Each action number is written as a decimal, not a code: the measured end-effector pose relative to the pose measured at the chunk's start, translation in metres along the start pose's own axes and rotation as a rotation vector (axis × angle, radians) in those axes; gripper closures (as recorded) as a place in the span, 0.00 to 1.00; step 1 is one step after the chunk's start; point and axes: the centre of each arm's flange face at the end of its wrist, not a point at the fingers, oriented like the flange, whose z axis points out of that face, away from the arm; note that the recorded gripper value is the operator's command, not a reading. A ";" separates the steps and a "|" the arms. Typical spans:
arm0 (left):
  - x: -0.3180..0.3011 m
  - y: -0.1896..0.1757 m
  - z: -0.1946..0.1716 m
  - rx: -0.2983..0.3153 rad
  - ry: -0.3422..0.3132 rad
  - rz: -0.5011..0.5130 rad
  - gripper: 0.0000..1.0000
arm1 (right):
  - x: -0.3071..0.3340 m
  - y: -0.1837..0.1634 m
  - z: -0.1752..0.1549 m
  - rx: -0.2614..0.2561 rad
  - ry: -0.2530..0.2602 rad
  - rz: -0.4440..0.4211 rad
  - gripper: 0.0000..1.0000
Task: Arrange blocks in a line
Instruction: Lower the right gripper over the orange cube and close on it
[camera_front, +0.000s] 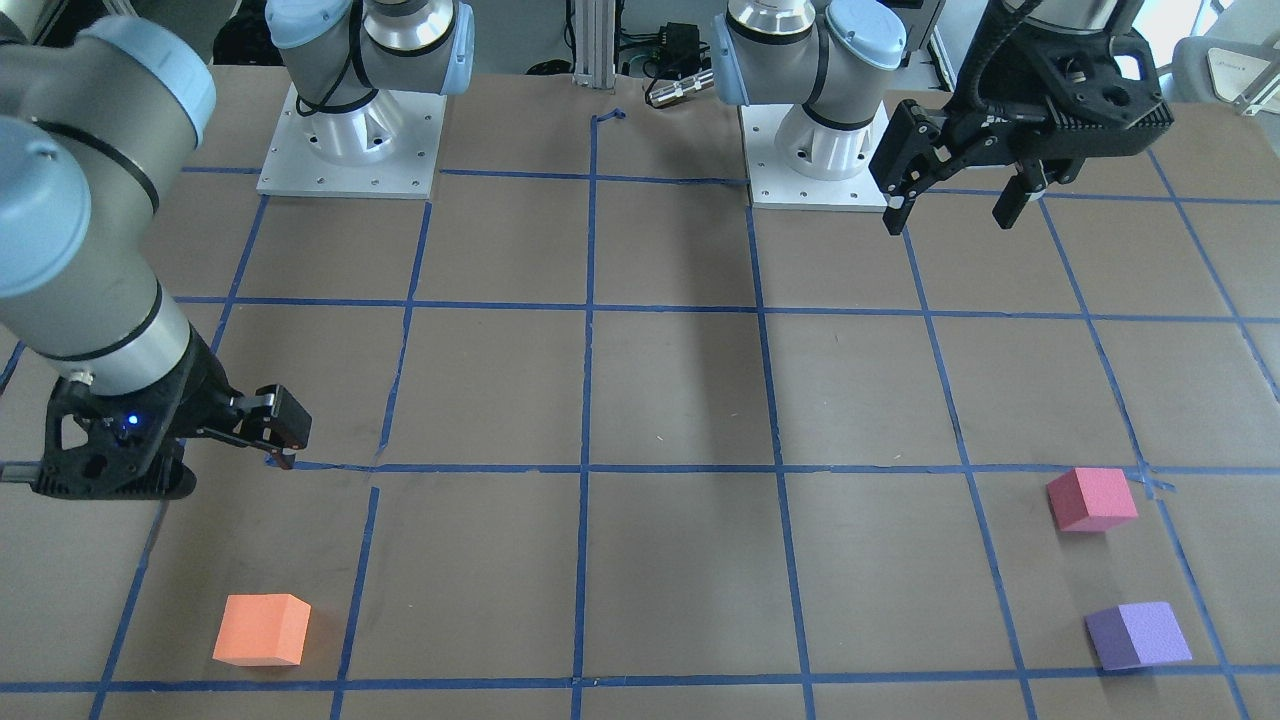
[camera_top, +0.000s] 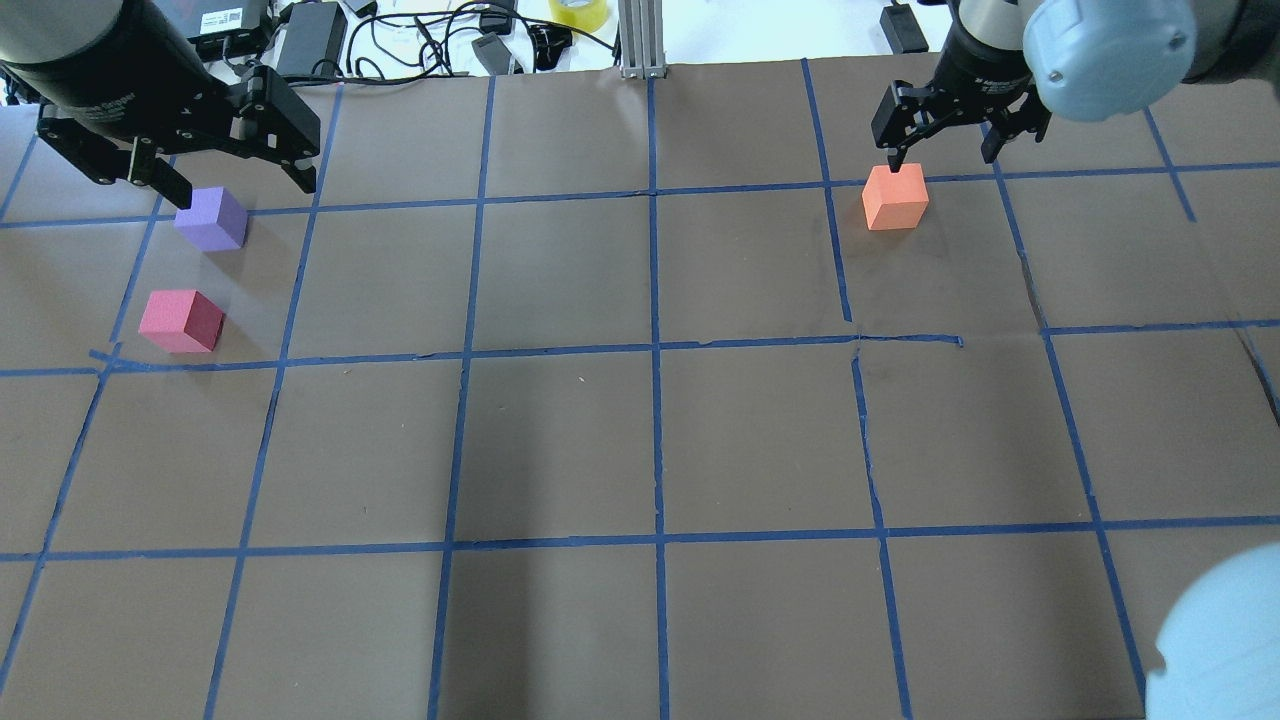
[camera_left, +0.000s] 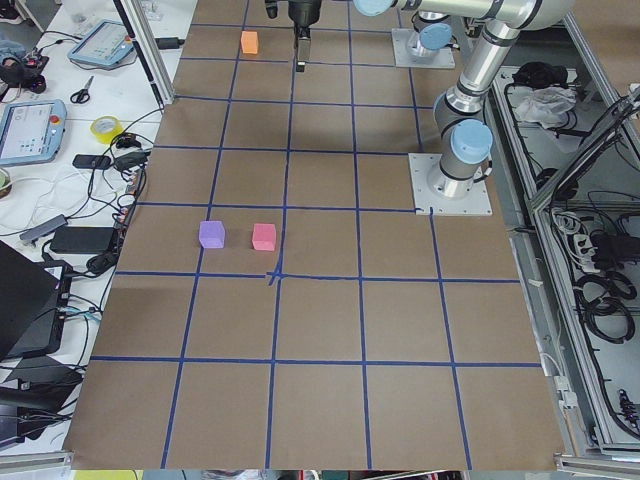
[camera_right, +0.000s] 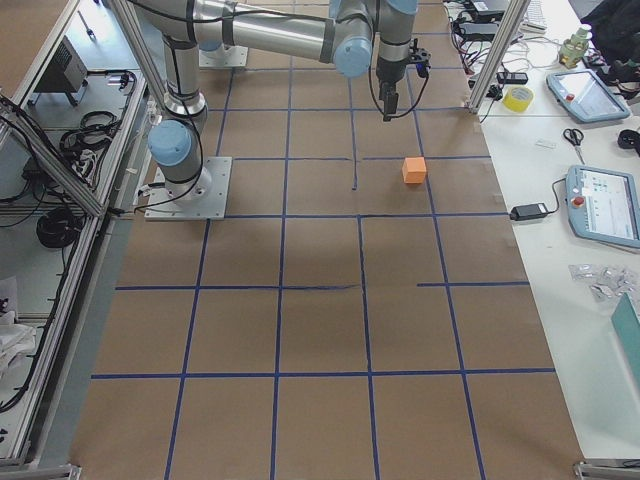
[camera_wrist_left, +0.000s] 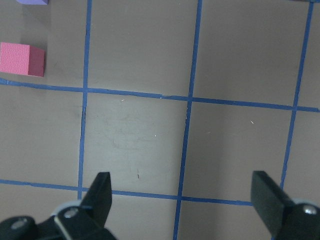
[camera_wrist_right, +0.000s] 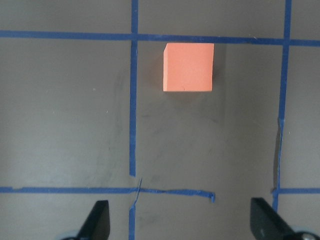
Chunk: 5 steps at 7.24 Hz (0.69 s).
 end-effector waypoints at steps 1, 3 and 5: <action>0.000 0.000 0.000 0.000 0.000 0.000 0.00 | 0.004 -0.013 0.024 0.007 0.002 0.002 0.00; 0.000 0.000 0.000 0.000 0.000 -0.001 0.00 | 0.008 -0.032 0.062 0.035 0.005 0.004 0.00; 0.000 0.000 0.000 0.000 0.000 -0.001 0.00 | 0.010 -0.048 0.100 0.060 0.009 0.008 0.00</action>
